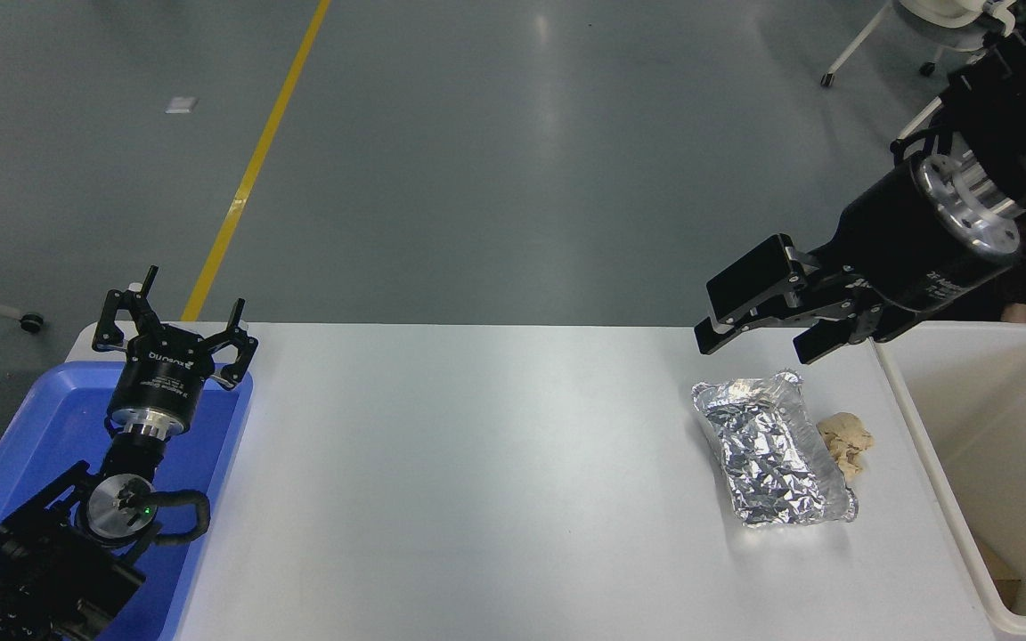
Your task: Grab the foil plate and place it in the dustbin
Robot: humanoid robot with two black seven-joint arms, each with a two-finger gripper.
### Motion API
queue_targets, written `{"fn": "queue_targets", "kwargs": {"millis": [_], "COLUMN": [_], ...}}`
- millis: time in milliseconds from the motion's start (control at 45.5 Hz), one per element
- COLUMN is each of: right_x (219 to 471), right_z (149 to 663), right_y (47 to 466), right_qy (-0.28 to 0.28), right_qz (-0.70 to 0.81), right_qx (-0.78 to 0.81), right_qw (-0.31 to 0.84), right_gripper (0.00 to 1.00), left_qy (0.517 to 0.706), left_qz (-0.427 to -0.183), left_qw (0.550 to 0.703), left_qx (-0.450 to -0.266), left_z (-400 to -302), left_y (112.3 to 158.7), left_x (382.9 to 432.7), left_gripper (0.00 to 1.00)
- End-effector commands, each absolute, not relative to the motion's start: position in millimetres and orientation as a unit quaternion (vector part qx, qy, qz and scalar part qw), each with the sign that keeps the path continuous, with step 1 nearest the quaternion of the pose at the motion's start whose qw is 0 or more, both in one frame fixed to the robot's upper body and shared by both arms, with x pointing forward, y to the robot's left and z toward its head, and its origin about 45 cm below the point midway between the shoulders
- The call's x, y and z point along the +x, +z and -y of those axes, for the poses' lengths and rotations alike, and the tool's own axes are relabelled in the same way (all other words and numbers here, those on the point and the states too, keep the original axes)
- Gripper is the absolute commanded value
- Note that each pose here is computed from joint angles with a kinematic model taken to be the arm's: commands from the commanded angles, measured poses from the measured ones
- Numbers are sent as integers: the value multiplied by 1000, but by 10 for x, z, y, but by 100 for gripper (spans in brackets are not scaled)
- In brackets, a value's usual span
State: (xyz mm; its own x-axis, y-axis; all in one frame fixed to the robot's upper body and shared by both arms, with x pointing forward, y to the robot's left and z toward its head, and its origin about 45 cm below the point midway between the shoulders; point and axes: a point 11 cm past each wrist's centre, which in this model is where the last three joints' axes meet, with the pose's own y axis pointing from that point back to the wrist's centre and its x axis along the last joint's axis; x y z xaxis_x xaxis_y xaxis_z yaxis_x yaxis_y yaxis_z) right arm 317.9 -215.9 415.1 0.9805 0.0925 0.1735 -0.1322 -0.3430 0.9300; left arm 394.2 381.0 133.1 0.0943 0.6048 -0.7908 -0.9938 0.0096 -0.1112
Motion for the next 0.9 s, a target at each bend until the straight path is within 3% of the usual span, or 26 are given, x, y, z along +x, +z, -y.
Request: {"fn": "queue_targets", "kwargs": {"millis": [0,242,462,879], "right_x": [3161,3178,3392,3780], "right_z": [2143,2185,2170,2682], "right_y": [4094,3962,3746,2766], "right_qy": [90,77,94,123], "right_qz": [4,-3,22,49], "right_qx": [814,813,814,775], "right_qw": [574,577,573,618], "right_gripper": [100,100,100,100], "left_qy": [611,612,612,612], "left_qz": [-280,-280,-280,-280], "left_qw": [653,653,653,653], "left_qx": [-349,-347,-347,-347], "left_z": [-3802,-3811,-3811,-3811], "left_y": [1332,1331,1331,1331], "left_x": [3944,3942,3942,3942], "left_gripper": [100,100,100,100]}}
